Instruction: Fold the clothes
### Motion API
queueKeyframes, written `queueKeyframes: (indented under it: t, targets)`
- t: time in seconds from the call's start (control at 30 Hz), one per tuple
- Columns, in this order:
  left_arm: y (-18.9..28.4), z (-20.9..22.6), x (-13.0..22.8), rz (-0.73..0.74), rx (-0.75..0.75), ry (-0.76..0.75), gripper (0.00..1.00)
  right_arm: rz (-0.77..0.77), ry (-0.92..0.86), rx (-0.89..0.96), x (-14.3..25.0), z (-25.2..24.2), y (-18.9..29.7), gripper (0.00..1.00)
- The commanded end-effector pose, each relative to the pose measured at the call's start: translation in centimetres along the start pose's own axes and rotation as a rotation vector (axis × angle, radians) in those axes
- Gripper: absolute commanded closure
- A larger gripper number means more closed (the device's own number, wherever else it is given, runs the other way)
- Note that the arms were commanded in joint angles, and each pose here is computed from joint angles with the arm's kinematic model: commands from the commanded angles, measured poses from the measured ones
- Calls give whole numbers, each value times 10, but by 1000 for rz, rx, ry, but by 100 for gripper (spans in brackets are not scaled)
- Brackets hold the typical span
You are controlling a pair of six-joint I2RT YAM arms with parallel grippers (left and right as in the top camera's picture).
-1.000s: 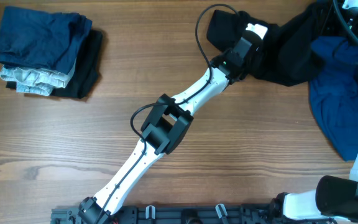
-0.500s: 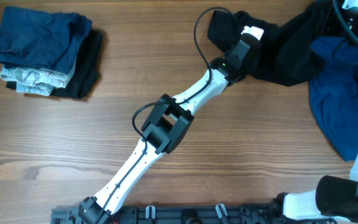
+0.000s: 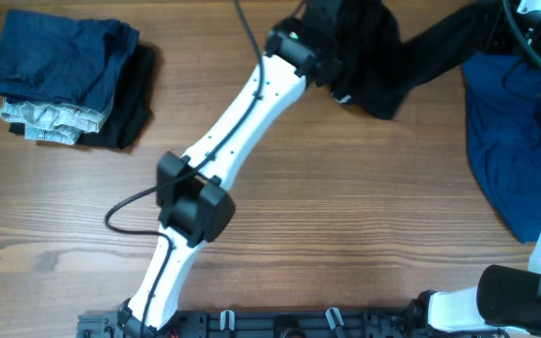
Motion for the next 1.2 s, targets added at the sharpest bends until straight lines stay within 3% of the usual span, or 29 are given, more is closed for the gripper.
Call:
queueKeyframes:
  t: [0.0,0.37,0.6,0.7,0.73,1.0,1.17]
  targets:
    - [36,28,-23,11,-58,-1,96,-26,20,-28,-5,9,17,96]
    - [140,108,-18,292,-224,72,96,117,-48,-176,19,23,19,96]
    - [161,124,13,502,-266,98,96,242,-35,-229,42,49,9,96]
    - [165,124,18,538,-269,101,90,257,-6,-250,45,63,4,96]
    - [165,124,19,546,-269,101,96,265,2,-249,46,67,2,96]
    - [171,125,30,626,-270,85,96,352,11,-219,61,75,-12,96]
    - [172,143,25,588,-314,103,96,260,51,-179,46,70,-17,96]
Point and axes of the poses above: each gripper's point midway between its finger pads, its own y axis back along the fingers, its own z axis along the line the jaws close on, x = y × z, the point moved 8 cm from there along y, back along the fingers, and after that the axes turned 7 degrees about -y, right-handed, at the moved point
